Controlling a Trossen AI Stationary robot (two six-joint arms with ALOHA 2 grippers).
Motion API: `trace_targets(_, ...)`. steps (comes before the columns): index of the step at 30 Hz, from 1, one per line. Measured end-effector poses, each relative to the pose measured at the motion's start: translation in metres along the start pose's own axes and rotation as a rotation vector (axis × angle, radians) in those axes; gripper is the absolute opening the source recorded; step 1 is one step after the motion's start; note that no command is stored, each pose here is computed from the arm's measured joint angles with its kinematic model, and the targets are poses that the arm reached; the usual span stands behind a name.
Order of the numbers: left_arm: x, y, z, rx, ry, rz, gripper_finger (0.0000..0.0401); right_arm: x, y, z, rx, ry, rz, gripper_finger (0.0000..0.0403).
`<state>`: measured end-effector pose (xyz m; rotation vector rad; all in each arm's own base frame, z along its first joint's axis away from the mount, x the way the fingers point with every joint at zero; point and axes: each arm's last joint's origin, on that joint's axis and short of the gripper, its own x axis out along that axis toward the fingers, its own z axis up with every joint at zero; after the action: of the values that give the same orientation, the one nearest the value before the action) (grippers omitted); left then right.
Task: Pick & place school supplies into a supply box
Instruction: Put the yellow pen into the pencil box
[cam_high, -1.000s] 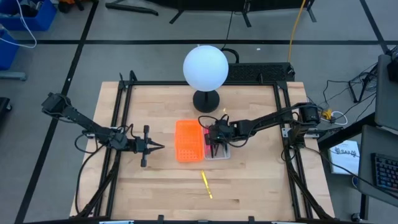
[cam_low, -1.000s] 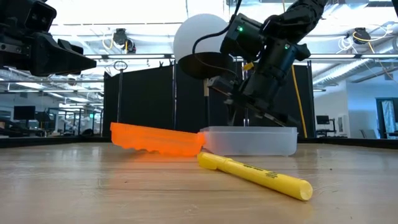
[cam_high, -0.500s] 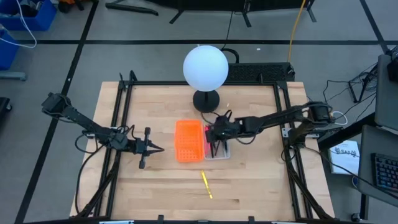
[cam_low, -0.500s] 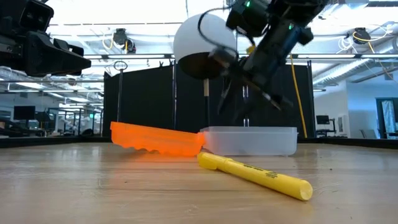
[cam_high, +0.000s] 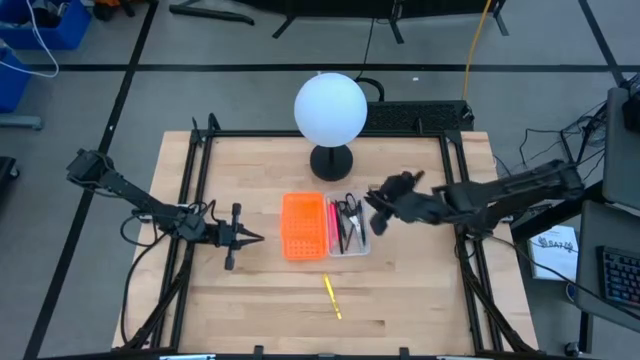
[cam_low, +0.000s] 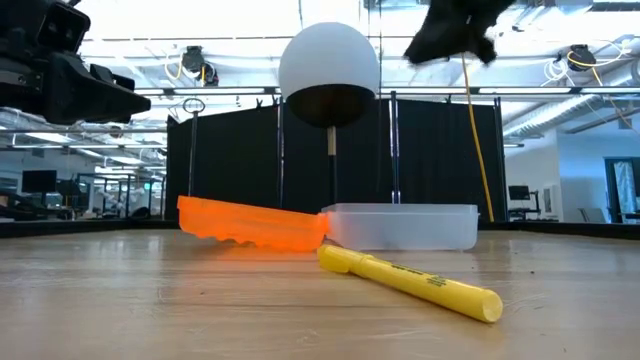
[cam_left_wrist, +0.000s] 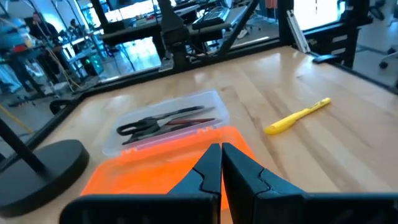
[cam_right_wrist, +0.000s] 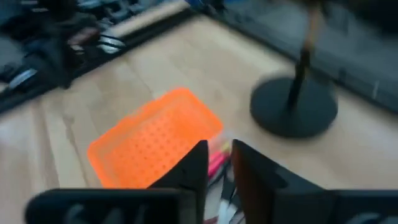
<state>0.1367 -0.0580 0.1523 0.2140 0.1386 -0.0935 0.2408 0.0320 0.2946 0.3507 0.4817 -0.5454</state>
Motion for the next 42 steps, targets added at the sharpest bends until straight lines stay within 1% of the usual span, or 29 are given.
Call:
trace_targets(2, -0.001, 0.0, 0.001, -0.003, -0.01, -0.019, 0.0021, -0.013, 0.007, 0.001, -0.138, -0.061, 0.026, 0.0044)
trace_targets(4, -0.002, -0.001, 0.004, 0.016, -0.039, -0.034, 0.0021, -0.022, 0.015, 0.0, -0.304, -0.104, 0.075, 0.0019)
trace_targets(6, -0.004, 0.0, 0.008, 0.025, -0.076, -0.03, 0.0021, -0.025, 0.024, -0.003, -0.432, -0.177, 0.125, 0.0005)
trace_targets(8, -0.006, 0.001, 0.013, 0.041, -0.117, -0.017, 0.0021, -0.025, 0.027, -0.009, -0.501, -0.266, 0.178, 0.0006)
trace_targets(10, -0.007, 0.002, 0.016, 0.057, -0.142, 0.005, 0.0021, -0.021, 0.024, -0.014, -0.536, -0.343, 0.249, 0.0003)
trace_targets(13, -0.008, 0.003, 0.016, 0.057, -0.136, 0.033, 0.0021, -0.014, 0.012, -0.029, -0.593, -0.378, 0.375, 0.0001)
trace_targets(16, -0.008, 0.004, 0.016, 0.123, -0.135, 0.044, 0.0021, -0.011, -0.003, -0.04, -0.583, -0.364, 0.476, 0.0001)
trace_targets(19, -0.008, 0.004, 0.017, 0.136, -0.14, 0.053, 0.0021, -0.012, -0.02, -0.049, -0.554, -0.35, 0.503, 0.0)
trace_targets(23, -0.008, 0.008, 0.019, 0.058, -0.153, 0.124, 0.0021, -0.016, -0.038, -0.057, -0.531, -0.365, 0.49, 0.0)
trace_targets(26, -0.008, 0.009, 0.019, 0.053, -0.147, 0.143, 0.0021, -0.023, -0.049, -0.063, -0.517, -0.396, 0.491, 0.0)
trace_targets(30, -0.007, 0.011, 0.019, 0.02, -0.147, 0.151, 0.0021, -0.032, -0.059, -0.067, -0.485, -0.465, 0.508, 0.0)
trace_targets(34, -0.007, 0.011, 0.018, -0.026, -0.149, 0.149, 0.0021, -0.037, -0.066, -0.073, -0.467, -0.513, 0.551, 0.0)
trace_targets(36, -0.007, 0.011, 0.018, -0.07, -0.15, 0.146, 0.0021, -0.036, -0.069, -0.079, -0.472, -0.512, 0.565, 0.0)
trace_targets(39, -0.007, 0.011, 0.016, -0.17, -0.139, 0.135, 0.0021, -0.033, -0.075, -0.09, -0.484, -0.5, 0.56, 0.0)
trace_targets(42, -0.006, 0.01, 0.012, -0.215, -0.102, 0.128, 0.0021, -0.031, -0.081, -0.096, -0.479, -0.511, 0.546, 0.0)
